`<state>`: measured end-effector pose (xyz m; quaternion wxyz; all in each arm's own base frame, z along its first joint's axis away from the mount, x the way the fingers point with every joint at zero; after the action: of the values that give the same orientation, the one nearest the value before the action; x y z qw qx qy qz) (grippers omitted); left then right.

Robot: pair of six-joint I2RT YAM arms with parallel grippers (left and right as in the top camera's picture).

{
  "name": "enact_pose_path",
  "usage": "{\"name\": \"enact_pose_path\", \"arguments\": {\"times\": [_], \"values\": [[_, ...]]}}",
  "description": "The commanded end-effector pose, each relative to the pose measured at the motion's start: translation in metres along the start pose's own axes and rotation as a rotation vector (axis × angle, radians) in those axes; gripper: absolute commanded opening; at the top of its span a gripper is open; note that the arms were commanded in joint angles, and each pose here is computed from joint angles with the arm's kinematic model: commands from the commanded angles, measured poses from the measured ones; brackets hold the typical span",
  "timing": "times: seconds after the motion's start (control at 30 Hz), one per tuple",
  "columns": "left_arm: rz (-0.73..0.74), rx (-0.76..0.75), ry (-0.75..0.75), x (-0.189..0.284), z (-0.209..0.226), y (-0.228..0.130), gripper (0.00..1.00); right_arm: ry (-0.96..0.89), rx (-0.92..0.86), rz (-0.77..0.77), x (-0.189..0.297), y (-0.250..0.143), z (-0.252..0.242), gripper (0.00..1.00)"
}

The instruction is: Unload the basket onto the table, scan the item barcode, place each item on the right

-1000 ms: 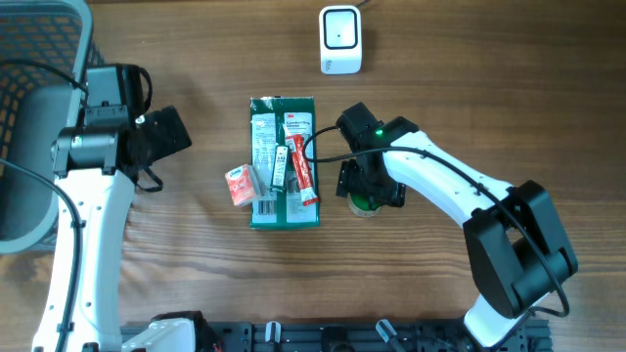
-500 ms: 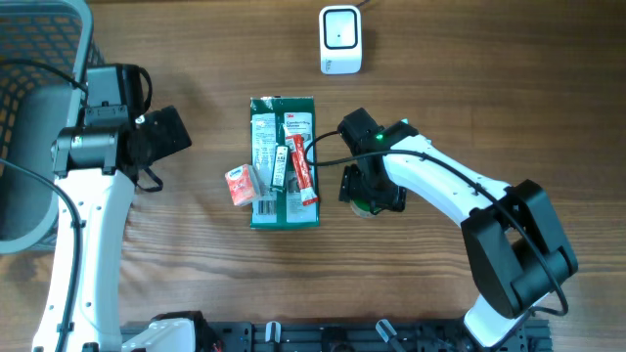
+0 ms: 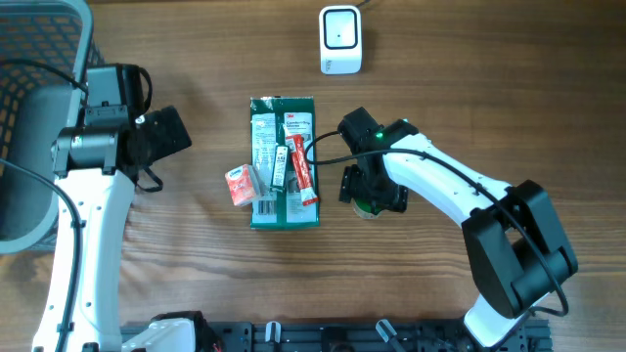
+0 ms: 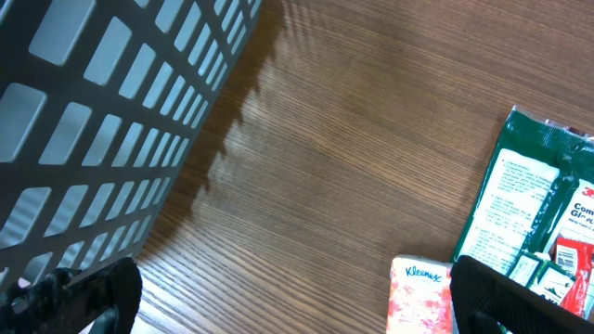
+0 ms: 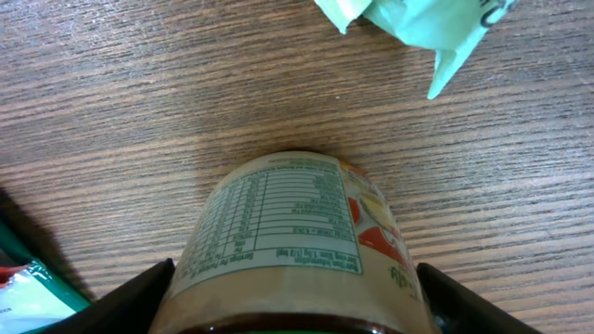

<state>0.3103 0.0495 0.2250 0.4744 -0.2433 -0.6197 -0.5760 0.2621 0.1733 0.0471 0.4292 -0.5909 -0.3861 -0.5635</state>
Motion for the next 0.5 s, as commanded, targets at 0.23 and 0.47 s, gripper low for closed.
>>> {"name": "enact_pose_path", "arguments": {"times": [0.23, 0.47], "values": [[-0.032, 0.019, 0.012, 0.007, 0.004, 0.006, 1.00, 0.016, 0.046, 0.040, 0.012, 0.005, 0.002, 0.58], [-0.032, 0.019, 0.012, 0.007, 0.004, 0.006, 1.00, 0.298, 0.028, 0.282, 0.055, -0.001, 0.021, 0.34]]}}
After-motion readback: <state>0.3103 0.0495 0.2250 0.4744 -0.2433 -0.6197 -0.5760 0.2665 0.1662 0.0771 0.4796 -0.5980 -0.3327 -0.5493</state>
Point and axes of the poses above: each gripper's point midway between its finger pads, its own x axis back along the fingers, its own z axis along the line the jaws close on, y = z × x, the point moved 3 cm from there along x, back along the fingers, and after that the axes turned 9 degrees about -x, right-handed, at the moved point
